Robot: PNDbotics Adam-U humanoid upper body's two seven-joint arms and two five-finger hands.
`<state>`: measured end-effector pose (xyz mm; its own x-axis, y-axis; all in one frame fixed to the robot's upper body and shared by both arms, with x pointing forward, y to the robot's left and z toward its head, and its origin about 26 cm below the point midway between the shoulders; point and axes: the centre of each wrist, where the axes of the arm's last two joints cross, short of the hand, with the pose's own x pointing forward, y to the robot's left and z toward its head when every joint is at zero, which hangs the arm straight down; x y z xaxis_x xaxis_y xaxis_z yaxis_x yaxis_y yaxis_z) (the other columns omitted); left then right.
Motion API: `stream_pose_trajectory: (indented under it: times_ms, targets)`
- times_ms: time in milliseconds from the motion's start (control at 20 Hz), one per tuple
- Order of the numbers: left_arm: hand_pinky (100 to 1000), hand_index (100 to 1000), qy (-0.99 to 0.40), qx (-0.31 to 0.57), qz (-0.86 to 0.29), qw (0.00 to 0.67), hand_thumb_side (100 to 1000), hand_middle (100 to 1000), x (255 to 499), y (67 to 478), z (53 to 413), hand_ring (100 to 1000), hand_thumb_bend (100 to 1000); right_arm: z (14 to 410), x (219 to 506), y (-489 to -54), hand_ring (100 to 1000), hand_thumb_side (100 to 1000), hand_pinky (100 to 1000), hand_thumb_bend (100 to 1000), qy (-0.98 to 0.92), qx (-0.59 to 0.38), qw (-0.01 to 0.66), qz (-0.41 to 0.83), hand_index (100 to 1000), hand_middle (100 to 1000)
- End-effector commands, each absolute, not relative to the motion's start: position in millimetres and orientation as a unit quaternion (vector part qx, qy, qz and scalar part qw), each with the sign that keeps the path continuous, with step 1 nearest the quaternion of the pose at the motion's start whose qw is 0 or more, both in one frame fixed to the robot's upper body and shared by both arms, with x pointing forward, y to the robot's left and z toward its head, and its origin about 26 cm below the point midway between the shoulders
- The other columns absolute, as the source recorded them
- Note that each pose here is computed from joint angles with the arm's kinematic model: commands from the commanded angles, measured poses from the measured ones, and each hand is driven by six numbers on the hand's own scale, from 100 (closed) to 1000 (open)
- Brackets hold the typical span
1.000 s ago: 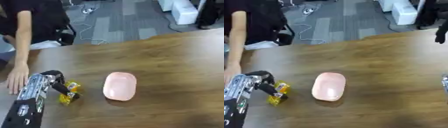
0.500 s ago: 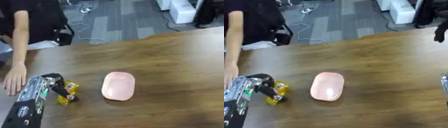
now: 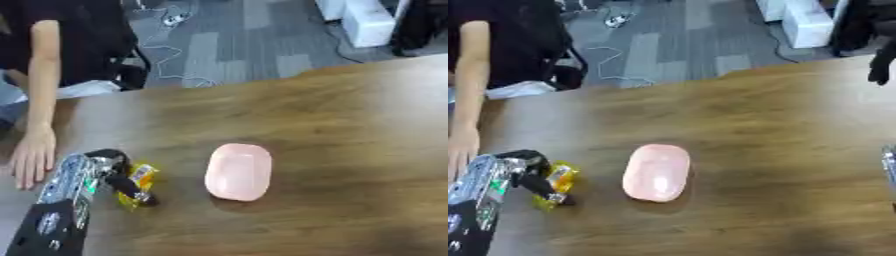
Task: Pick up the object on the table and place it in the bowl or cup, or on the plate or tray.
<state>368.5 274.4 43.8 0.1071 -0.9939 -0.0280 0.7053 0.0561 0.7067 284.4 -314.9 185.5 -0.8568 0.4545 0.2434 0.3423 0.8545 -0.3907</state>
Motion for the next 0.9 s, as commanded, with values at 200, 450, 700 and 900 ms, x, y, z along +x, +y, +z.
stream_pose_trajectory:
  times_ms: [200, 450, 700, 900]
  targets:
    - [547, 764, -0.21, 0.265, -0.613, 0.714, 582, 720, 369, 290, 12, 659, 885, 195, 284, -317, 239, 1000, 100, 100, -0.949, -0.214, 0.15, 0.175, 677, 329]
    - [410, 636, -0.222, 0.291, -0.604, 0.708, 169, 609, 368, 291, -3, 567, 509, 195, 283, -317, 241, 1000, 100, 100, -0.949, -0.214, 0.15, 0.175, 675, 331]
    - [280, 490, -0.246, 0.339, -0.585, 0.695, 100, 461, 364, 293, -18, 460, 272, 195, 283, -317, 243, 1000, 100, 100, -0.95, -0.214, 0.15, 0.173, 674, 330]
    - [100, 217, -0.258, 0.355, -0.58, 0.686, 100, 176, 363, 294, -23, 170, 331, 195, 283, -317, 242, 1000, 100, 100, -0.949, -0.215, 0.15, 0.173, 671, 324]
